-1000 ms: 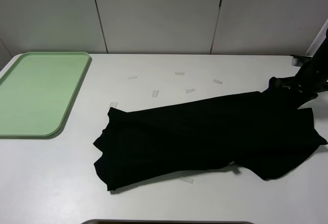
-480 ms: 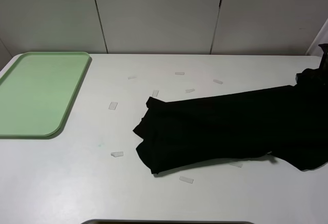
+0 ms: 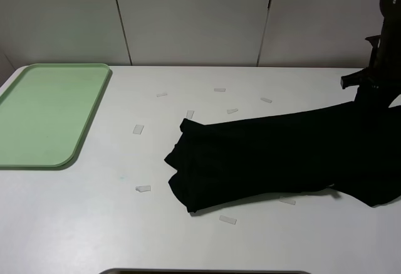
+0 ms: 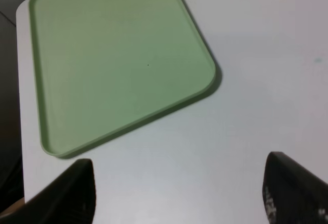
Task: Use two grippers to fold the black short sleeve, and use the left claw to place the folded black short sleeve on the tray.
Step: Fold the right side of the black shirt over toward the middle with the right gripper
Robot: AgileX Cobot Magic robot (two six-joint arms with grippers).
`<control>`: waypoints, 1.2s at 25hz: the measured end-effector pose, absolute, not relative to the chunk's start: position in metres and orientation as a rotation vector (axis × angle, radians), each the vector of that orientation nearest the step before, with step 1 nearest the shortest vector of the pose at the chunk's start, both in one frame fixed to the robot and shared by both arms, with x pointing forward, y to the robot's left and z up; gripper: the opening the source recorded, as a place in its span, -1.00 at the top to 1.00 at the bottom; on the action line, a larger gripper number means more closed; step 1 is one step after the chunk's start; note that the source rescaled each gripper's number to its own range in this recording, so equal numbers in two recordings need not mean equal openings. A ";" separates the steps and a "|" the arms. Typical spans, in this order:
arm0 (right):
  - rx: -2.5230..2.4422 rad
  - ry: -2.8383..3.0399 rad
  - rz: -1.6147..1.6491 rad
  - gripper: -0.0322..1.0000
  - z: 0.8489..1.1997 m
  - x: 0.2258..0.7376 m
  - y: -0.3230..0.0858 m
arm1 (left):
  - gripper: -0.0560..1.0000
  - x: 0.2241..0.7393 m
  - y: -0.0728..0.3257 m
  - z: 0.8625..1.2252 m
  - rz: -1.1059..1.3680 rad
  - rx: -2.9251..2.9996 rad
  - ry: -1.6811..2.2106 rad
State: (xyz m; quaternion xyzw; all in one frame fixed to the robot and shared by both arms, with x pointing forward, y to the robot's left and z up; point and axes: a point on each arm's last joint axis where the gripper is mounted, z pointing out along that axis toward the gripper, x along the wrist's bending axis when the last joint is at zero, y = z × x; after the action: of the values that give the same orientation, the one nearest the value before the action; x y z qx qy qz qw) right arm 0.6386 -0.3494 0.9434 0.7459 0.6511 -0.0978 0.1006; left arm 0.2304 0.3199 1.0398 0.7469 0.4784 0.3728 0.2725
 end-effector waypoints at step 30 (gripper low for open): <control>2.402 2.252 0.021 0.89 0.928 0.625 -0.213 | -0.36 0.230 0.320 1.040 1.003 2.011 1.288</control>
State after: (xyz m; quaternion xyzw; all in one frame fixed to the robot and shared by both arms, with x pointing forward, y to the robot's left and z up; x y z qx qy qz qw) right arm 0.6247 -0.2126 0.9282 0.7274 0.6820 0.0064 -0.0755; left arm 0.2303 0.3199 1.0397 0.7471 0.4786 0.3725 0.2722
